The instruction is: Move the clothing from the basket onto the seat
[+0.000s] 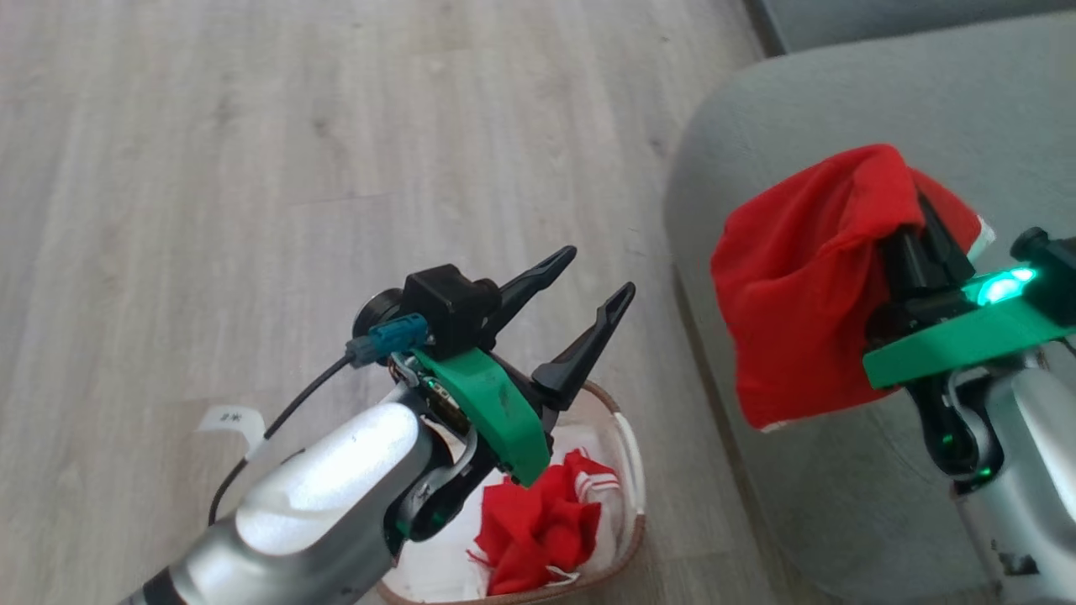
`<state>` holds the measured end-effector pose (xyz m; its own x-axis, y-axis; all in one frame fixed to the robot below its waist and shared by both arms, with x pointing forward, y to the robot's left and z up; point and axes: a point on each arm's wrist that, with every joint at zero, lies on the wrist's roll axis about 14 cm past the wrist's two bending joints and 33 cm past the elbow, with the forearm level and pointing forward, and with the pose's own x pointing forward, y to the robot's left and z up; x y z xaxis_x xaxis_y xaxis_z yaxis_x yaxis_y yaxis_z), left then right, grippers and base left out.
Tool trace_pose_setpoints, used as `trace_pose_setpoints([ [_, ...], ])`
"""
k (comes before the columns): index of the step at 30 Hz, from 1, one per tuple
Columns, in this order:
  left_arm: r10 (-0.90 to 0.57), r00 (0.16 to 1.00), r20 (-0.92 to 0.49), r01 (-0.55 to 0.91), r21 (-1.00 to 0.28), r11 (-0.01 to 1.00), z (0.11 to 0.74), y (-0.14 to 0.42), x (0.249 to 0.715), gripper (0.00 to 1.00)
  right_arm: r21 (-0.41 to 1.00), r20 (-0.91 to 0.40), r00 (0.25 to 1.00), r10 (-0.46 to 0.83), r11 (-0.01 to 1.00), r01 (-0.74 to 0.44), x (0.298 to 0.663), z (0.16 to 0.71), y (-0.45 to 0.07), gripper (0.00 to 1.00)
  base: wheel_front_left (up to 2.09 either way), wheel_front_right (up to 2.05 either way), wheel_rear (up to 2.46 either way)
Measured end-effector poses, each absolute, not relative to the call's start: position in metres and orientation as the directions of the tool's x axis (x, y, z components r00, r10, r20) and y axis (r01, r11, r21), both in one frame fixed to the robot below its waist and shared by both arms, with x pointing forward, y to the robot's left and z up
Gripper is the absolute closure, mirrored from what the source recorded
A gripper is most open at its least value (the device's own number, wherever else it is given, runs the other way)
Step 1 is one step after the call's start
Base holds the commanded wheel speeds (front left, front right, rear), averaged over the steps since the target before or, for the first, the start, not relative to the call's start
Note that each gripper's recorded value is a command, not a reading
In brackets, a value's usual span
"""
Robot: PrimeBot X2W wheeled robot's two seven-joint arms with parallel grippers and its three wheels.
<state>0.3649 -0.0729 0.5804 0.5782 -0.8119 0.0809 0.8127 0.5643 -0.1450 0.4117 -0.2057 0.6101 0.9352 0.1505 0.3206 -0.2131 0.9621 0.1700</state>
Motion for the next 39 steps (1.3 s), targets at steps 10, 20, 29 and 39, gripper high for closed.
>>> trace_pose_setpoints([
  [10,-0.872,0.485,0.066,0.871,-0.126,0.475,0.569,-0.111,0.361,0.00,0.175,0.328,0.945,-0.002,0.983,-0.058,0.371,0.611,-0.257,1.00,0.00,0.00,0.00],
  [20,-0.921,0.382,0.079,0.921,-0.115,0.372,0.566,-0.146,0.353,0.00,0.187,0.319,0.938,-0.133,0.980,0.075,0.334,0.608,-0.291,1.00,0.00,0.00,0.00],
  [29,-0.945,0.317,0.082,0.944,-0.127,0.306,0.560,-0.166,0.345,0.00,0.182,0.321,0.928,-0.188,0.974,0.135,0.316,0.612,-0.303,1.00,0.00,0.00,0.00],
  [39,-0.949,0.302,0.089,0.948,-0.128,0.290,0.561,-0.172,0.348,0.00,0.174,0.320,0.923,-0.213,0.971,0.164,0.313,0.615,-0.310,1.00,0.00,0.00,0.00],
])
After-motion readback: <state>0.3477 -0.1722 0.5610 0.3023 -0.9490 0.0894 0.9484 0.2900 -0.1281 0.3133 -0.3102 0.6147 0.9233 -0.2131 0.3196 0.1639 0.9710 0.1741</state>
